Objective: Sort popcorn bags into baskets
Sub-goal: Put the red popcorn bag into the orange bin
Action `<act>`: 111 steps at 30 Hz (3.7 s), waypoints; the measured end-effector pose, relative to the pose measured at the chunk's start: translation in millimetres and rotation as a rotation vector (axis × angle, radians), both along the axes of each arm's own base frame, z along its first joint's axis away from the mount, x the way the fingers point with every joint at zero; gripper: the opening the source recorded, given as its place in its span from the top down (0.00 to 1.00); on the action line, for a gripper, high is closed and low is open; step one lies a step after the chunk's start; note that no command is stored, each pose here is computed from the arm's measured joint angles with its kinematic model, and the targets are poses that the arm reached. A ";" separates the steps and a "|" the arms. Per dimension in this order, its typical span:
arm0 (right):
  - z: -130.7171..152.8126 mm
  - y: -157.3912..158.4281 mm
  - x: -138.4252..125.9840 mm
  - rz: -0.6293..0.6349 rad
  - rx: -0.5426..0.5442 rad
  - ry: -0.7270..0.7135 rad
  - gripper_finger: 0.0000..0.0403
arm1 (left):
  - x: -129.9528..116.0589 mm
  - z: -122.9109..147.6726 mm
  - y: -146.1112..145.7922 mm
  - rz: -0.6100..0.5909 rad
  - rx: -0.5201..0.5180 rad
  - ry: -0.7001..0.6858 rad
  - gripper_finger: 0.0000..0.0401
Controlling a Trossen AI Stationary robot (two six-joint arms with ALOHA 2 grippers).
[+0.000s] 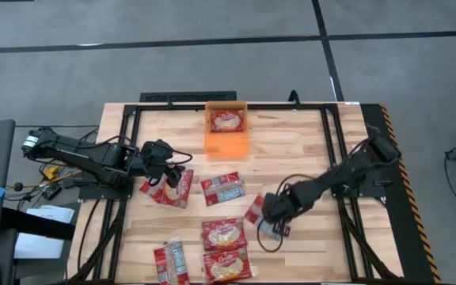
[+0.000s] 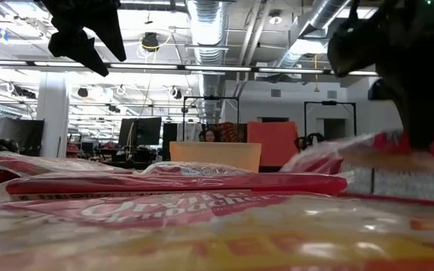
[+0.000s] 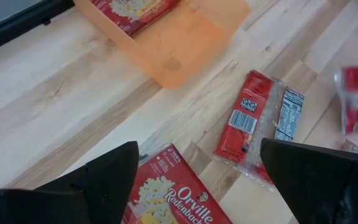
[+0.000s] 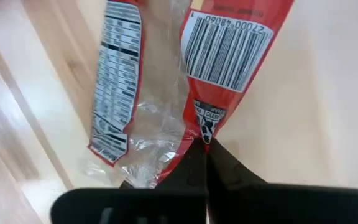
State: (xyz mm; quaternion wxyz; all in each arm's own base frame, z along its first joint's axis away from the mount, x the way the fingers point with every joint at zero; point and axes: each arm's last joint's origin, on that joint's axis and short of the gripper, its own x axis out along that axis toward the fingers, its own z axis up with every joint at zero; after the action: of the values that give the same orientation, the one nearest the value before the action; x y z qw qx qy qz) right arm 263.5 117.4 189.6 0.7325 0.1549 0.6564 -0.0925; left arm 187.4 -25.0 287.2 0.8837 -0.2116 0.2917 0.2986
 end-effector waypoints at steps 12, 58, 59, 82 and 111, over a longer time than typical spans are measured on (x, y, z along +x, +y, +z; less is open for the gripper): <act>68.9 -102.8 -5.2 0.079 -0.103 -0.222 1.00 | 0.0 0.0 0.1 0.014 -0.010 -0.008 0.19; 46.2 -311.7 128.2 0.724 -0.365 -0.197 0.97 | -0.7 0.0 1.9 0.075 -0.008 -0.028 0.19; 45.8 -311.0 128.1 0.734 -0.360 -0.196 0.96 | -0.7 0.0 1.9 0.075 -0.007 -0.028 0.19; 115.6 -246.7 138.4 0.476 0.009 -0.331 0.40 | -0.1 -1.4 -1.3 -0.010 -0.092 -0.001 0.19; -21.7 -50.3 154.5 0.653 -0.248 -0.249 0.44 | -1.8 -3.1 -1.2 -0.093 -0.020 0.069 0.19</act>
State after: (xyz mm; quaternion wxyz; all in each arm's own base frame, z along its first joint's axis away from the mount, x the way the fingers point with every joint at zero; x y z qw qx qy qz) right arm 418.0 67.1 167.9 0.8110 -0.1427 0.5607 0.0868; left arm 185.6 -26.2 284.2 0.8839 -0.1965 0.3344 0.2614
